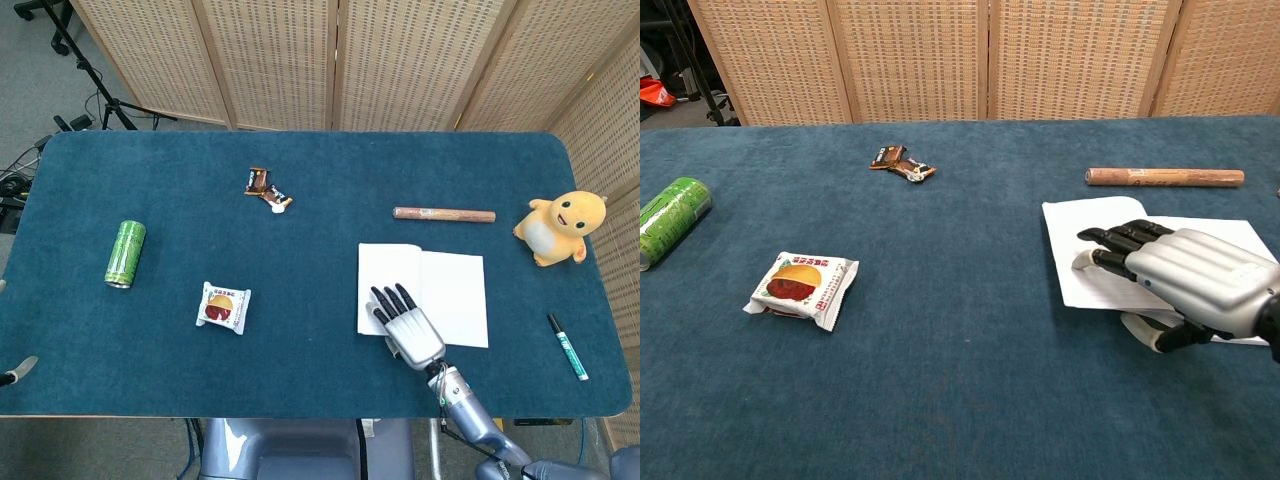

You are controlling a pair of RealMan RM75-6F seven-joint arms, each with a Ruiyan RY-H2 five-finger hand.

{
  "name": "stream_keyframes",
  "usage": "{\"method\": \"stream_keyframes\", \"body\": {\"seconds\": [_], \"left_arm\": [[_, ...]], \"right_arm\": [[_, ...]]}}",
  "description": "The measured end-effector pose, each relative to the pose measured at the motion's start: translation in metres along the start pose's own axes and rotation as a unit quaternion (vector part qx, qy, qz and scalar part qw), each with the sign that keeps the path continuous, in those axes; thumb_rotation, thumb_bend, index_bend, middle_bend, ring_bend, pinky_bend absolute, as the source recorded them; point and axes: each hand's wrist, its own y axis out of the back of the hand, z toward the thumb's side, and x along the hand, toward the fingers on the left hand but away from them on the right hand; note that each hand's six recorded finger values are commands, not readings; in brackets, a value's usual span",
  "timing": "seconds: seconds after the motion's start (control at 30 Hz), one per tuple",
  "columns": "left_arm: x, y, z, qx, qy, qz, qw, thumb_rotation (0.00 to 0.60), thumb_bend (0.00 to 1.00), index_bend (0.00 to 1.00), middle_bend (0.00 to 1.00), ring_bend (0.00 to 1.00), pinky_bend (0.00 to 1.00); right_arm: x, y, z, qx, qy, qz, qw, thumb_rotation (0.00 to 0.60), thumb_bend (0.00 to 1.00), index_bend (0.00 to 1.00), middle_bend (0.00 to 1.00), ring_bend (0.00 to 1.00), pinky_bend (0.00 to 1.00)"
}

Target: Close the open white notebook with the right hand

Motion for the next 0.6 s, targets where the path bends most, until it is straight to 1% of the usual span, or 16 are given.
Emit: {"method": "stream_keyframes", "body": {"seconds": [0.1, 0.17, 0.3, 0.4, 0.5, 0.6], "left_arm": [[-0.001, 0.0, 0.0, -0.001, -0.001, 0.001, 1.0, 0.6, 0.0, 0.0, 0.0, 0.0, 0.0], [-0.001, 0.001, 0.0, -0.002, -0.002, 0.001, 1.0, 0.6, 0.0, 0.0, 0.0, 0.0, 0.0], [-0.002, -0.001, 0.001, 0.0, -0.004, -0.001, 1.0, 0.6, 0.0, 0.0, 0.0, 0.0, 0.0], [-0.002, -0.001, 0.001, 0.0, -0.005, 0.0, 1.0, 0.6, 0.0, 0.0, 0.0, 0.0, 0.0], [-0.002, -0.001, 0.002, 0.001, -0.006, 0.0, 1.0, 0.6, 0.0, 0.0, 0.0, 0.0, 0.0], [-0.002, -0.002, 0.002, 0.002, -0.007, -0.002, 1.0, 0.6, 0.0, 0.0, 0.0, 0.0, 0.0]], "right_arm": [[0.003, 0.001, -0.003, -0.04, -0.014, -0.005, 0.9991, 0.6, 0.66, 0.14, 0.0, 0.0, 0.0], [0.005, 0.001, -0.005, -0.075, -0.025, -0.009, 0.9968, 0.6, 0.67, 0.14, 0.0, 0.0, 0.0], [0.008, 0.002, -0.011, -0.152, -0.047, -0.016, 0.9871, 0.6, 0.67, 0.14, 0.0, 0.0, 0.0], [0.011, 0.004, -0.017, -0.212, -0.062, -0.022, 0.975, 0.6, 0.7, 0.14, 0.0, 0.0, 0.0], [0.015, 0.006, -0.024, -0.269, -0.078, -0.027, 0.9597, 0.6, 0.72, 0.14, 0.0, 0.0, 0.0], [0.019, 0.006, -0.03, -0.325, -0.097, -0.03, 0.9402, 0.6, 0.73, 0.14, 0.0, 0.0, 0.0]]}}
